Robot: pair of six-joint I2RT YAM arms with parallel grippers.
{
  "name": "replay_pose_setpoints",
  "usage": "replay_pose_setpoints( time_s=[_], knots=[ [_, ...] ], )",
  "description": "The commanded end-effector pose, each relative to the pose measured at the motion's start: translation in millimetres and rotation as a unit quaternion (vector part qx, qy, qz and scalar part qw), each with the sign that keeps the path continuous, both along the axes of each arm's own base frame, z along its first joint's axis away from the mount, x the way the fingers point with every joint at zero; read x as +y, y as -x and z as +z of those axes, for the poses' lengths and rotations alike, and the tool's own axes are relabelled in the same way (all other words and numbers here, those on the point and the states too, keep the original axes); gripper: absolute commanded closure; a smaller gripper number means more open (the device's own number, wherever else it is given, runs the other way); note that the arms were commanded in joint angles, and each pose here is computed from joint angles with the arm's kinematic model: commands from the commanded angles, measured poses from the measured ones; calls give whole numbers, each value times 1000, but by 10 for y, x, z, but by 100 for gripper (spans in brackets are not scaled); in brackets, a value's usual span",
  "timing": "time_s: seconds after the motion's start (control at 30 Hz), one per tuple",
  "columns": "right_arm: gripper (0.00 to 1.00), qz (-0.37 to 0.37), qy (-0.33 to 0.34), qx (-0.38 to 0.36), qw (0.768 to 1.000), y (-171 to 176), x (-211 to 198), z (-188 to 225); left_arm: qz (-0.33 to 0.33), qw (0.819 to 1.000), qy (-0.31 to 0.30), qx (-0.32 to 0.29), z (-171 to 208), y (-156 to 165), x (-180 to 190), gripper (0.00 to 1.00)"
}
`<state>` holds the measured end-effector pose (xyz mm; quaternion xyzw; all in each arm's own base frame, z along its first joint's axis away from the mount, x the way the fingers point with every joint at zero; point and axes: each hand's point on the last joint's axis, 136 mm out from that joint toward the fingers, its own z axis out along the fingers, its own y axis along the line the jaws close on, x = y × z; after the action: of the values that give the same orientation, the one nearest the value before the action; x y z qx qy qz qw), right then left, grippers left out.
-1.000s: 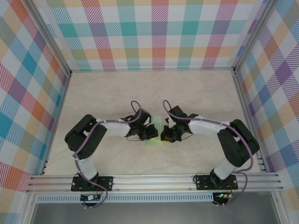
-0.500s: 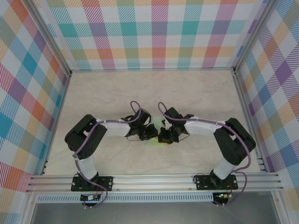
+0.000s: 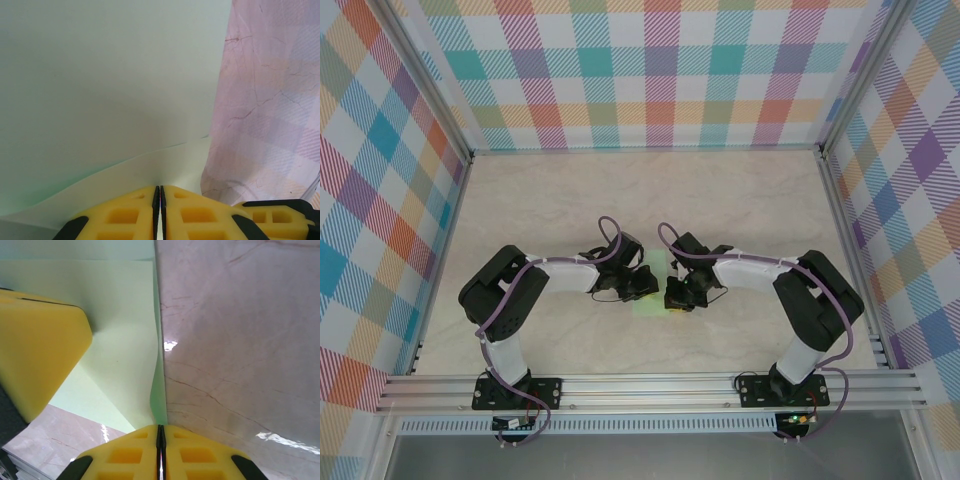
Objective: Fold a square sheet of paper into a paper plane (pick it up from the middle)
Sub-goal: Fold the triangle a second time at the center of the table.
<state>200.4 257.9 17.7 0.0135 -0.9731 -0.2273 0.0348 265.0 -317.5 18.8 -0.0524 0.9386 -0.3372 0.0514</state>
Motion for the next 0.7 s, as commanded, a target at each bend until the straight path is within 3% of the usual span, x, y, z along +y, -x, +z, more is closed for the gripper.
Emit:
replay_pose_setpoints(
  time_s=[0.0,0.23,0.67],
  knots=[
    [89,6,-8,-14,1000,-50,58,100,20,998,-55,27,-226,72,183,87],
    [88,11,-54,-63,997,-44,81,355,25,998,-57,33,-249,77,187,87],
    [89,18,-39,-44,998,33,187,101,35,997,-47,40,-241,79,171,88]
  ],
)
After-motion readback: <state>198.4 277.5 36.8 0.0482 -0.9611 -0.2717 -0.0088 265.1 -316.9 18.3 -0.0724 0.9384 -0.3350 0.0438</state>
